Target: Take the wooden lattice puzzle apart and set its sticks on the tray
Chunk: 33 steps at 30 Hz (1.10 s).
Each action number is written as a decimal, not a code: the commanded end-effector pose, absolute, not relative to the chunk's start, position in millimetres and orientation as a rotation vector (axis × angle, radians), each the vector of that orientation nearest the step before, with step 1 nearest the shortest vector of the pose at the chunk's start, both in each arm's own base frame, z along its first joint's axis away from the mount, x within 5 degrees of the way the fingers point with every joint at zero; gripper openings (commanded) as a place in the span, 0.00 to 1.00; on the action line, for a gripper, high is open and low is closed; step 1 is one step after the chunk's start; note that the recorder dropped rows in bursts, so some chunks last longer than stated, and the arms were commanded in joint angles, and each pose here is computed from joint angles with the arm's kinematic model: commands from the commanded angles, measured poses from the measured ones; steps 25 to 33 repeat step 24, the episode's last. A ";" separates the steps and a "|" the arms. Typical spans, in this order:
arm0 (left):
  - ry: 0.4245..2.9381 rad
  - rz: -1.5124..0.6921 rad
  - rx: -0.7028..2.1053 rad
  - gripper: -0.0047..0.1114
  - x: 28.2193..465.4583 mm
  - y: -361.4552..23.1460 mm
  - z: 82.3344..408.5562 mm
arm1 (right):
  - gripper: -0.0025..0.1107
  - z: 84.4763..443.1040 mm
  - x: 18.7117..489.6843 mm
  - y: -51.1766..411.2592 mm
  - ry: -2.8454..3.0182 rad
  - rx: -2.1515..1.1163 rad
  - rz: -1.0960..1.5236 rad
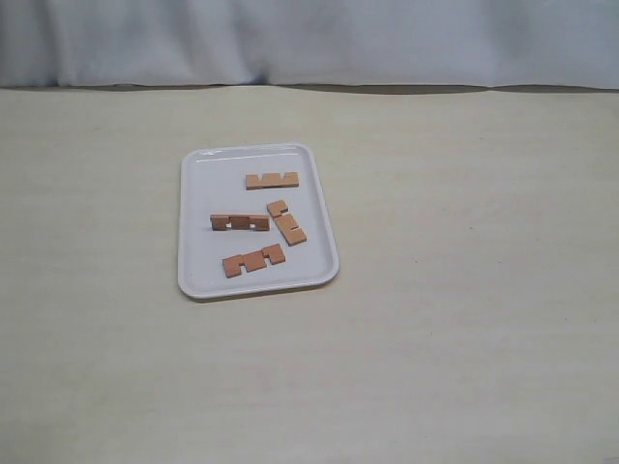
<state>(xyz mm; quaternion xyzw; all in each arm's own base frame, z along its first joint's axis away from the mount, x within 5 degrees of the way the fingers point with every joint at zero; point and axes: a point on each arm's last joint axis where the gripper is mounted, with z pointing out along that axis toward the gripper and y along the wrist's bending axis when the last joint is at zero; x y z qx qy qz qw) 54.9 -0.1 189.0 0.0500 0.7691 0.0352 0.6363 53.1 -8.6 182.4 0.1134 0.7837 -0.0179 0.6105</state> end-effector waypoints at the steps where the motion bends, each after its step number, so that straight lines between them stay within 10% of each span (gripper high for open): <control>1: 1.758 0.078 0.116 0.04 54.8 -0.2 188.0 | 0.06 182.3 52.8 -8.6 1.808 0.257 -0.047; 33: 1.750 0.080 0.117 0.04 55.0 -0.2 188.8 | 0.06 182.3 52.8 -8.6 1.808 0.257 -0.047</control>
